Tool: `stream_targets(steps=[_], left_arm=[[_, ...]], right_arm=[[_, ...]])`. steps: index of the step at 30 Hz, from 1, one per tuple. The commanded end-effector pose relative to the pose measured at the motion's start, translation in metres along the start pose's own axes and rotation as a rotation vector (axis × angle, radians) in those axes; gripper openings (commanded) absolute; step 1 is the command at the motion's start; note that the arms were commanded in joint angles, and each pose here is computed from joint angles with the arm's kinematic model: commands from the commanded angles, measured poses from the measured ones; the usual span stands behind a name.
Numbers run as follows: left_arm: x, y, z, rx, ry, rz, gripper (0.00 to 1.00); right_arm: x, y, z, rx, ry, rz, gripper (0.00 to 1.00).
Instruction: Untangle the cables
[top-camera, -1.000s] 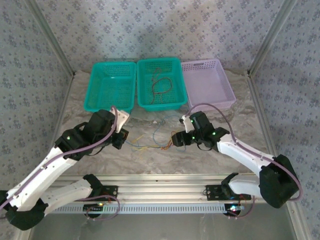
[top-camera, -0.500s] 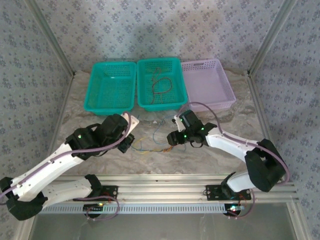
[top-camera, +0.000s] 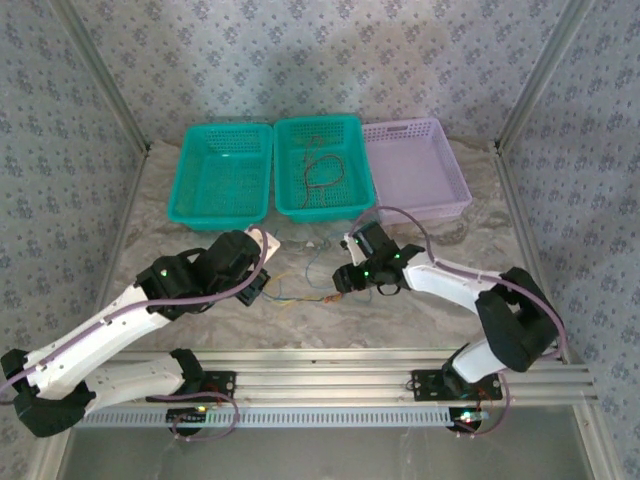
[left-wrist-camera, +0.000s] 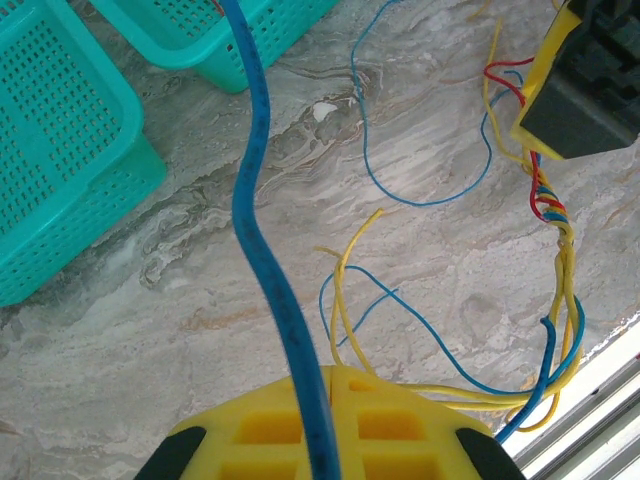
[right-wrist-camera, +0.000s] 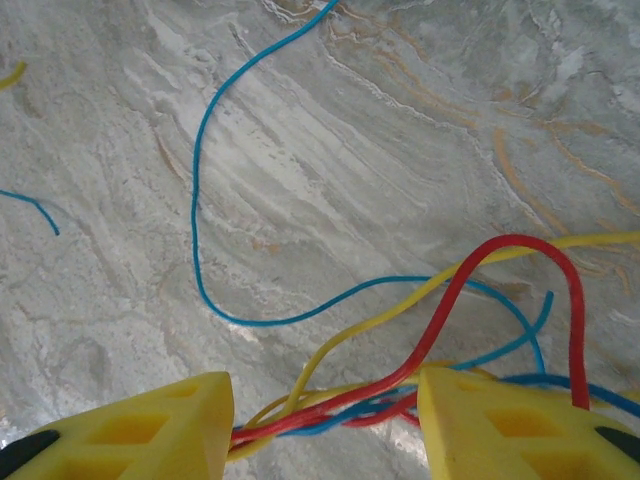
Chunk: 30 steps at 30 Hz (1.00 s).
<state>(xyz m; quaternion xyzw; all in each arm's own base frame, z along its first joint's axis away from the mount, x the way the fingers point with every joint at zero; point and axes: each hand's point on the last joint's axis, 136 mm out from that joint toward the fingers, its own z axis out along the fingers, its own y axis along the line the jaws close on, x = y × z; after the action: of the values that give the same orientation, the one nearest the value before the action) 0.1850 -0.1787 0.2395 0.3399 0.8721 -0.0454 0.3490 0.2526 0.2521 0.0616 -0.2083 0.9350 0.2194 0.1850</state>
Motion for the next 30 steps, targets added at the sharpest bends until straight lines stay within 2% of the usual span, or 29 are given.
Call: stream_targets(steps=[1, 15, 18, 20, 30], left_arm=[[-0.016, -0.001, -0.014, 0.014, -0.061, 0.012, 0.0], [-0.017, -0.015, -0.017, 0.049, -0.077, 0.053, 0.0], [-0.016, -0.015, -0.017, 0.048, -0.081, 0.054, 0.0], [-0.017, -0.015, -0.018, 0.051, -0.085, 0.055, 0.0], [-0.013, -0.011, -0.024, 0.04, -0.081, 0.059, 0.0]], right_arm=[[-0.009, 0.0, 0.009, -0.001, 0.009, 0.027, 0.52], [-0.03, 0.004, 0.021, -0.039, 0.007, 0.052, 0.47], [-0.032, 0.01, 0.025, -0.072, 0.019, 0.061, 0.39], [-0.033, 0.011, 0.025, -0.079, 0.019, 0.06, 0.39], [0.005, -0.004, 0.017, -0.007, 0.113, -0.008, 0.44]])
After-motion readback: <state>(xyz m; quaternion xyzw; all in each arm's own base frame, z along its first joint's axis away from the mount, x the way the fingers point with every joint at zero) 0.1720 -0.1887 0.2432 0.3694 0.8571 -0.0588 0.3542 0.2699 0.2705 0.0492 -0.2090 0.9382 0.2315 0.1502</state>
